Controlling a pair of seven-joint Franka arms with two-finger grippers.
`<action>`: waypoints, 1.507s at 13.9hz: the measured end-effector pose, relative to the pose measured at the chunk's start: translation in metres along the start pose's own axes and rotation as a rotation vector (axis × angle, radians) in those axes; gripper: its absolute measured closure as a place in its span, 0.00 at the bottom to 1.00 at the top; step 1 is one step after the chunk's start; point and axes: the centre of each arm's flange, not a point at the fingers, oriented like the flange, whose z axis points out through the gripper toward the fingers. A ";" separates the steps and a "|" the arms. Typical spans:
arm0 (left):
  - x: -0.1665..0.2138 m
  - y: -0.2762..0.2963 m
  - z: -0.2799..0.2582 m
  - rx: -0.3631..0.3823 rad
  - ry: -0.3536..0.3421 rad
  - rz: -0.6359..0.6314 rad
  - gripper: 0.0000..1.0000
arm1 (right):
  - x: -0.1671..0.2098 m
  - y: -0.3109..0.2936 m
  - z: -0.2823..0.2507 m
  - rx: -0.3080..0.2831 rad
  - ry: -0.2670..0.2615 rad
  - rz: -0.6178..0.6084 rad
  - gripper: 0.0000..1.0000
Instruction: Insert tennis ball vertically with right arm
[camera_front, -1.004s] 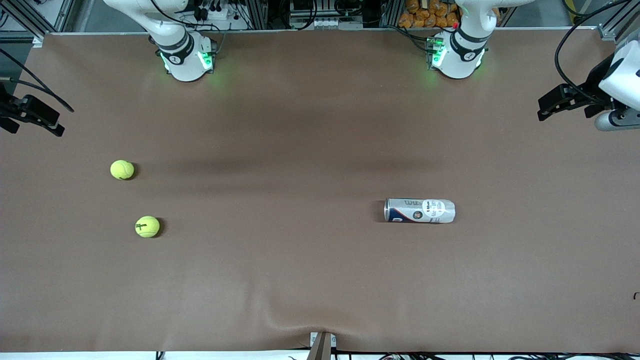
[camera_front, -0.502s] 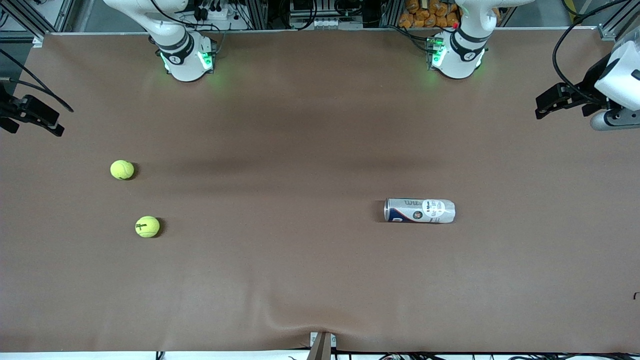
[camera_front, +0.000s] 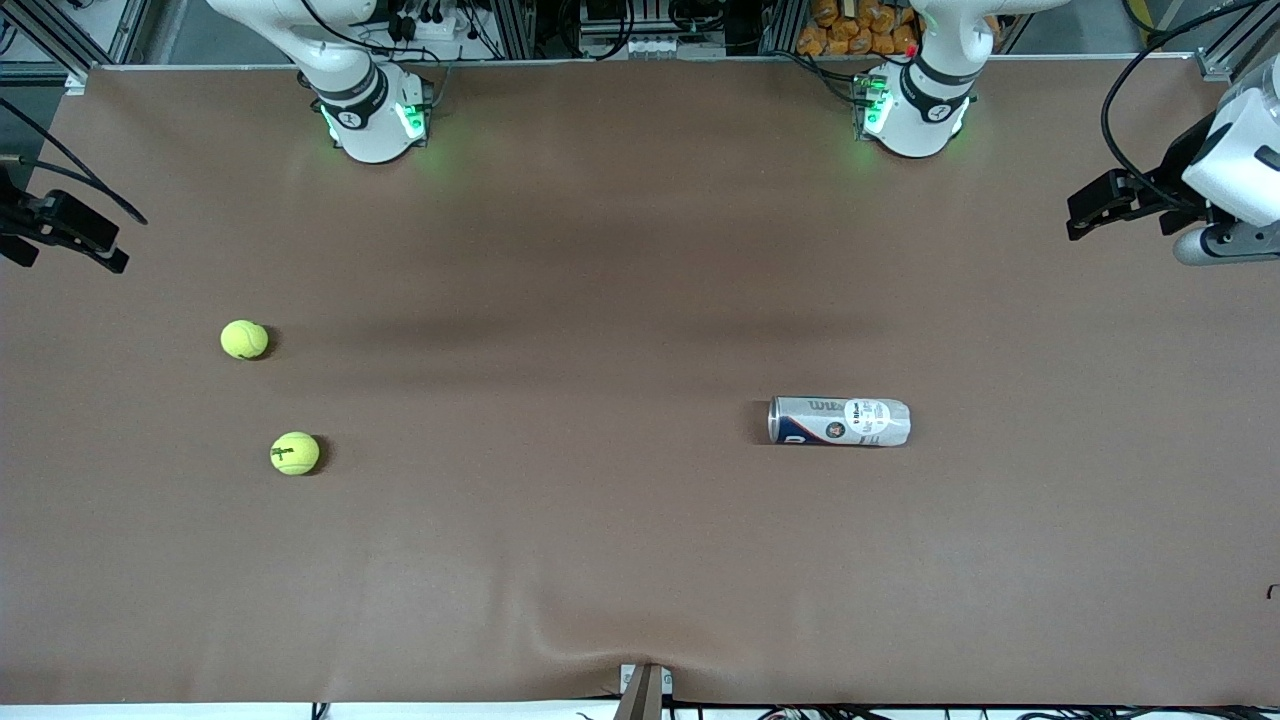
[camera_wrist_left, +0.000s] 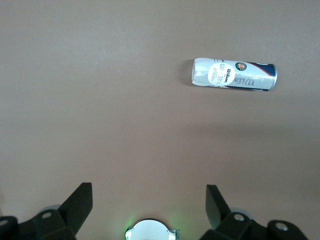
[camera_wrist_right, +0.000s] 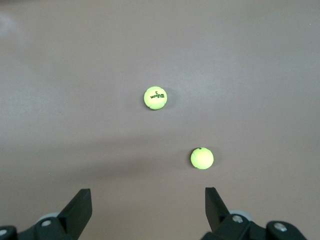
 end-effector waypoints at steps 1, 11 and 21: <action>0.002 0.003 0.003 0.001 -0.005 0.006 0.00 | 0.000 0.000 0.000 0.000 0.000 0.000 0.00; 0.027 0.071 0.054 0.085 -0.061 0.145 0.00 | 0.000 0.000 0.000 0.000 -0.001 0.000 0.00; 0.049 0.072 0.135 0.238 -0.215 0.425 0.00 | 0.000 0.001 0.000 0.000 -0.003 0.001 0.00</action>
